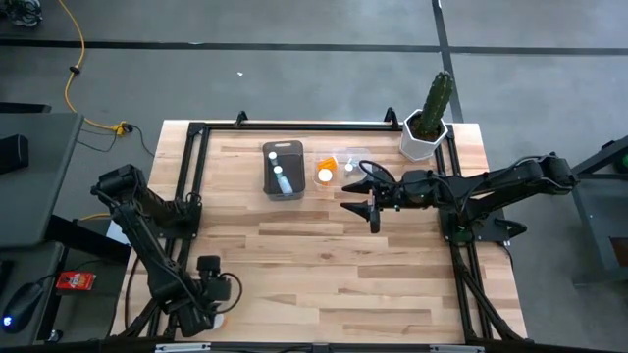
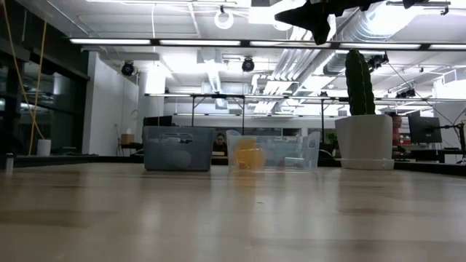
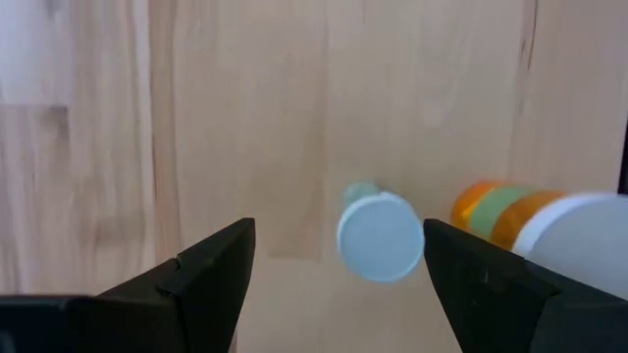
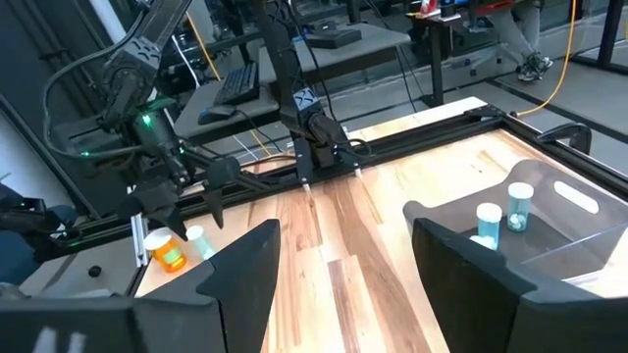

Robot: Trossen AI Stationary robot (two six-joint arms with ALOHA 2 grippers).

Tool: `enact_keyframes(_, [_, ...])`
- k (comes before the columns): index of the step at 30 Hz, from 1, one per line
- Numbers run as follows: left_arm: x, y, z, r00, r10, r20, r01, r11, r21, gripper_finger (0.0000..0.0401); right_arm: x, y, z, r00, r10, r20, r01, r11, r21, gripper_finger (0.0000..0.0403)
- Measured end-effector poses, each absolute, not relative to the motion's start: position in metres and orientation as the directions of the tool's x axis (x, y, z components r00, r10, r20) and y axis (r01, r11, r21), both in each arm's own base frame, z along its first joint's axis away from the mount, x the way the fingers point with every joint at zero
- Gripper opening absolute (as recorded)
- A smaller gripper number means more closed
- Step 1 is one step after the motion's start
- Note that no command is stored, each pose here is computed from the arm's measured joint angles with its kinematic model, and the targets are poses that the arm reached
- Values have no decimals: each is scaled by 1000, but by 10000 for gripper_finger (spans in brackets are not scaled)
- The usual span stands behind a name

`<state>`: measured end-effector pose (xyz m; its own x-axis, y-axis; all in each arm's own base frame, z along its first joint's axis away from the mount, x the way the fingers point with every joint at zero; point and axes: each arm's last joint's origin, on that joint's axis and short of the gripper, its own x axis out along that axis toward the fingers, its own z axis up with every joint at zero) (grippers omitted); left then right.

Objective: Pick and place medicine bottles into bin by pill shape (circle, oval)
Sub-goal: Put the blue tablet bottle into the black bin

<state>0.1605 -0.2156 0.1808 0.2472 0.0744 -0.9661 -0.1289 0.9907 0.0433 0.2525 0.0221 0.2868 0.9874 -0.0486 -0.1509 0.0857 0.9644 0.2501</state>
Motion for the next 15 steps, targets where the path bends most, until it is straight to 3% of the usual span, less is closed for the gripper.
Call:
enact_keyframes(6, [161, -216, 181, 252, 73, -965, -102, 994, 48, 271, 252, 22, 287, 987, -49, -153, 86, 965, 250, 226])
enact_keyframes(15, [161, -216, 181, 252, 73, -965, -87, 995, 52, 206, 252, 22, 287, 987, -49, -153, 86, 964, 250, 226])
